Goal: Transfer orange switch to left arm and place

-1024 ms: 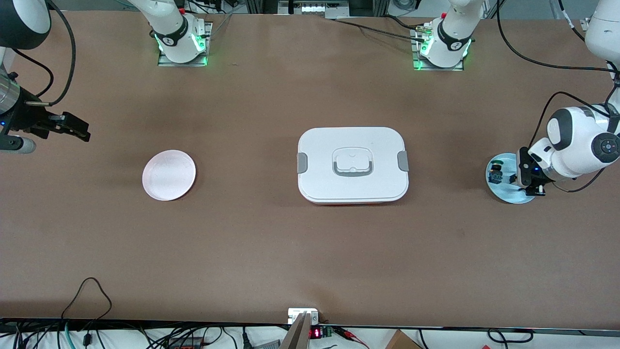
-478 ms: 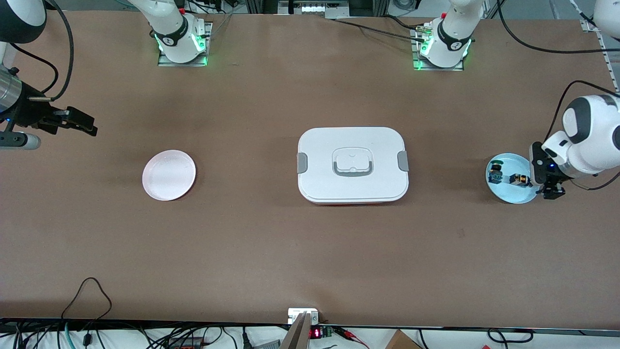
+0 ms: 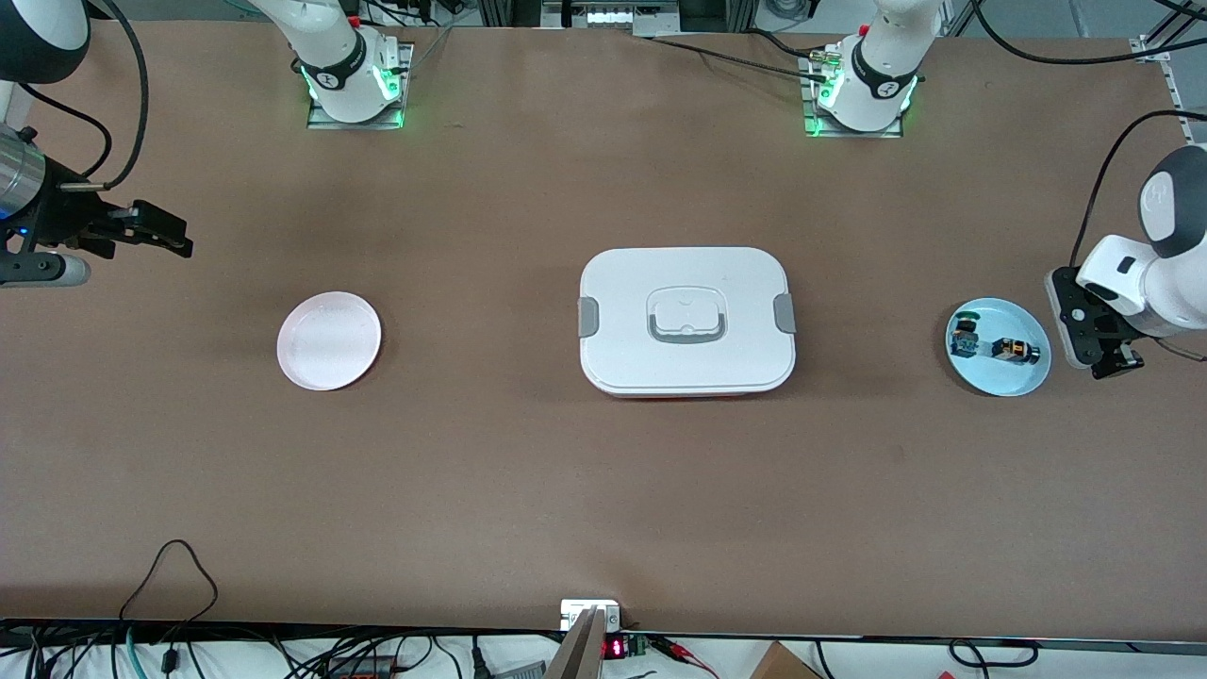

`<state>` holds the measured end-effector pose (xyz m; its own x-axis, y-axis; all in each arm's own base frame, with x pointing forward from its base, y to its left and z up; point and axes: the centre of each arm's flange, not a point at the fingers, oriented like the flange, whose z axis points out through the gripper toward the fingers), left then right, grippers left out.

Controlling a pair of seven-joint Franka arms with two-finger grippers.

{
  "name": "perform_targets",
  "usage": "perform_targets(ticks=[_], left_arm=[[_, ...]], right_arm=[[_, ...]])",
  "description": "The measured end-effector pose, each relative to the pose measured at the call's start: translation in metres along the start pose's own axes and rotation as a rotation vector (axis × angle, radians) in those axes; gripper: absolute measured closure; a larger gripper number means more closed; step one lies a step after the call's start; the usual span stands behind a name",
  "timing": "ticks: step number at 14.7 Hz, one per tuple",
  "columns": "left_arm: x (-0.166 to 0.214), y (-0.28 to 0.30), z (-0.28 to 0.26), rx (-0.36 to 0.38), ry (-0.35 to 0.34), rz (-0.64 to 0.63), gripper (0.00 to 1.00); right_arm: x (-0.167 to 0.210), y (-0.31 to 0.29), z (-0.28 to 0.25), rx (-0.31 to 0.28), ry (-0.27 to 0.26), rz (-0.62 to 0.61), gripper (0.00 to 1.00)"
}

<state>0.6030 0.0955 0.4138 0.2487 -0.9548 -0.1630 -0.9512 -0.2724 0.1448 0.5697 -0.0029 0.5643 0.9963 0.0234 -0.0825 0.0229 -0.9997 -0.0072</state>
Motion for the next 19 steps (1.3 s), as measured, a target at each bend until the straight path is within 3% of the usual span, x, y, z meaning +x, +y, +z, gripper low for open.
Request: perform_targets(ticks=[2, 6, 9, 12, 15, 19], left_arm=[[0.036, 0.013, -0.037, -0.036, 0.006, -0.141, 0.0], [0.097, 0.034, -0.093, -0.025, 0.025, -0.418, 0.0], [0.116, 0.047, -0.125, -0.042, 0.027, -0.614, 0.0], [0.12, 0.051, -0.152, -0.032, 0.072, -0.808, 0.0], [0.111, 0.065, -0.179, -0.064, 0.159, -1.168, 0.0], [0.058, 0.093, -0.2, 0.04, 0.293, -1.316, 0.0]], right_arm=[[0.0, 0.0, 0.0, 0.0, -0.001, 0.0, 0.0], [0.0, 0.0, 0.0, 0.0, -0.001, -0.001, 0.0], [-0.001, 0.0, -0.001, 0.0, 0.001, -0.002, 0.0], [-0.004, 0.0, -0.007, 0.0, 0.008, -0.003, 0.0], [-0.01, -0.001, -0.015, 0.0, 0.015, -0.004, 0.0], [-0.02, -0.001, -0.012, 0.0, 0.003, -0.002, 0.0]])
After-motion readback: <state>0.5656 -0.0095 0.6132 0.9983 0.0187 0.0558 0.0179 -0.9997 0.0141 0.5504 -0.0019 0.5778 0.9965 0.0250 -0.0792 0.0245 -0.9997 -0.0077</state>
